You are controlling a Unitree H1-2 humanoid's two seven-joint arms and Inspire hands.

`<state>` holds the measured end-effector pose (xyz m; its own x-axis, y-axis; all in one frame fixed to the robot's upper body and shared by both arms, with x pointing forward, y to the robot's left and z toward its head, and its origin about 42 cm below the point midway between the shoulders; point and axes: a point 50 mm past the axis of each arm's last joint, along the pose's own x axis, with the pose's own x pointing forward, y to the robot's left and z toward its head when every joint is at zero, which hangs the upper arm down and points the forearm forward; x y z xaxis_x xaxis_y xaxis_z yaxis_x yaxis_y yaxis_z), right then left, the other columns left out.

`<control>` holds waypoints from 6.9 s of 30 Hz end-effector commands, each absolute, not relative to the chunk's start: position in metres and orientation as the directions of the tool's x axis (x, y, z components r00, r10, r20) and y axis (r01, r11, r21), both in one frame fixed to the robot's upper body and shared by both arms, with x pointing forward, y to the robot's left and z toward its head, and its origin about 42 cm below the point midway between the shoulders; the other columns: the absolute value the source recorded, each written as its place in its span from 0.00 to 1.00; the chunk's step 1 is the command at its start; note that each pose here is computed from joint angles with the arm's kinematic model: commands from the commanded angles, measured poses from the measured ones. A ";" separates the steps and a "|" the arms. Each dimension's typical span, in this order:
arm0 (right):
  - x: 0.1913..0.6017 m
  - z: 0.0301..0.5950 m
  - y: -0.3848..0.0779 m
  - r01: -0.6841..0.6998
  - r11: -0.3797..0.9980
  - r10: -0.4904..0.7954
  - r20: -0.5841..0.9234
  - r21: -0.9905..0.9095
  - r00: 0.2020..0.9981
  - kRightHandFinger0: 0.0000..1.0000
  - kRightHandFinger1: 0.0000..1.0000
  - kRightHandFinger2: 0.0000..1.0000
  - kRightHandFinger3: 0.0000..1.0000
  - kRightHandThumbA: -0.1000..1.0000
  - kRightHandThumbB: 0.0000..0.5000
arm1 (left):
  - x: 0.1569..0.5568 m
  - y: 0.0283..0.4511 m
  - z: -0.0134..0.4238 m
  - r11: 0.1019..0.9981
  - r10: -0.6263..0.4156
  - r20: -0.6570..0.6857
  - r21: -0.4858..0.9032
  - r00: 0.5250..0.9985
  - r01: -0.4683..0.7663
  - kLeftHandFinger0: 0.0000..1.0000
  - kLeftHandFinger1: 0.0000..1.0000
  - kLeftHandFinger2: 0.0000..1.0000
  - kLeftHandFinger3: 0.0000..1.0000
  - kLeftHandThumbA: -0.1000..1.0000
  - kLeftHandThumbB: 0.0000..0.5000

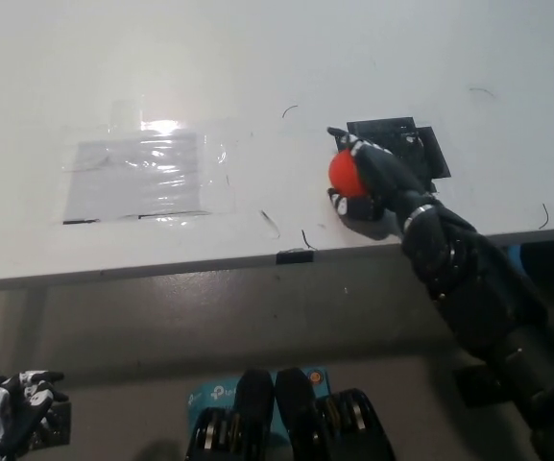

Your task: The robot uses right hand to squeeze a small tennis ball placed on the black area of the table

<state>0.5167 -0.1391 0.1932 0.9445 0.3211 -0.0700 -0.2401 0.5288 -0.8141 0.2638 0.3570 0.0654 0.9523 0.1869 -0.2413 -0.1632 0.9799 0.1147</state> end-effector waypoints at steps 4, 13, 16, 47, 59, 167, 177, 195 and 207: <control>0.523 0.203 -0.163 -0.205 0.436 0.327 -0.058 -0.876 0.943 0.97 1.00 1.00 1.00 0.12 0.11 | 0.264 0.361 0.078 0.981 0.163 -0.188 0.131 0.969 -0.139 0.19 0.24 0.44 0.53 0.50 0.12; 0.511 0.172 -0.146 -0.296 0.386 0.423 -0.118 -0.874 0.899 0.20 0.29 0.51 1.00 0.17 0.00 | 0.262 0.360 0.079 0.985 0.148 -0.175 0.118 0.973 -0.129 0.18 0.25 0.44 0.53 0.48 0.10; 0.511 0.176 -0.135 -0.270 0.373 0.456 -0.079 -0.888 0.887 0.00 0.11 0.33 1.00 0.01 0.00 | 0.265 0.358 0.081 0.985 0.140 -0.158 0.122 0.978 -0.121 0.18 0.26 0.45 0.52 0.52 0.10; 0.501 0.232 -0.166 0.321 0.715 0.149 0.584 -0.621 0.798 0.00 0.00 0.34 0.27 0.00 0.41 | 0.256 0.361 0.074 0.985 0.133 -0.158 0.128 0.978 -0.114 0.18 0.24 0.43 0.54 0.49 0.17; 0.491 0.238 -0.154 0.296 0.777 0.127 0.599 -0.556 0.791 0.00 0.00 0.34 0.28 0.00 0.54 | 0.253 0.364 0.075 0.985 0.137 -0.154 0.123 0.978 -0.119 0.21 0.26 0.44 0.58 0.44 0.14; 0.486 0.219 -0.145 -0.011 0.357 0.310 0.107 -0.934 0.945 1.00 1.00 1.00 1.00 0.84 1.00 | 0.257 0.377 0.074 0.985 0.099 -0.152 0.156 0.983 -0.075 0.17 0.23 0.33 0.50 0.45 0.33; 0.454 0.248 -0.175 0.078 0.499 0.301 0.257 -0.863 0.919 1.00 1.00 1.00 1.00 0.80 1.00 | 0.254 0.379 0.072 0.986 0.121 -0.165 0.132 0.979 -0.100 0.12 0.20 0.29 0.48 0.42 0.31; 0.329 0.180 -0.275 0.220 0.852 -0.002 0.419 -0.474 0.908 0.89 1.00 1.00 1.00 0.35 0.53 | 0.250 0.386 0.067 0.986 0.138 -0.143 0.116 0.980 -0.122 0.14 0.21 0.29 0.44 0.44 0.39; 0.254 0.055 -0.306 0.359 0.907 -0.311 0.226 -0.221 0.923 0.31 0.41 0.63 0.78 0.20 0.44 | 0.250 0.389 0.065 0.976 0.177 -0.162 0.159 0.971 -0.152 0.23 0.26 0.34 0.50 0.51 0.39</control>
<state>0.2736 -0.2920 0.0610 0.9904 -0.1374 0.0165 0.1280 0.8641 -0.4867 0.2464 0.3744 0.0529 0.9614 0.1440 -0.2344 -0.1183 0.9856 0.1205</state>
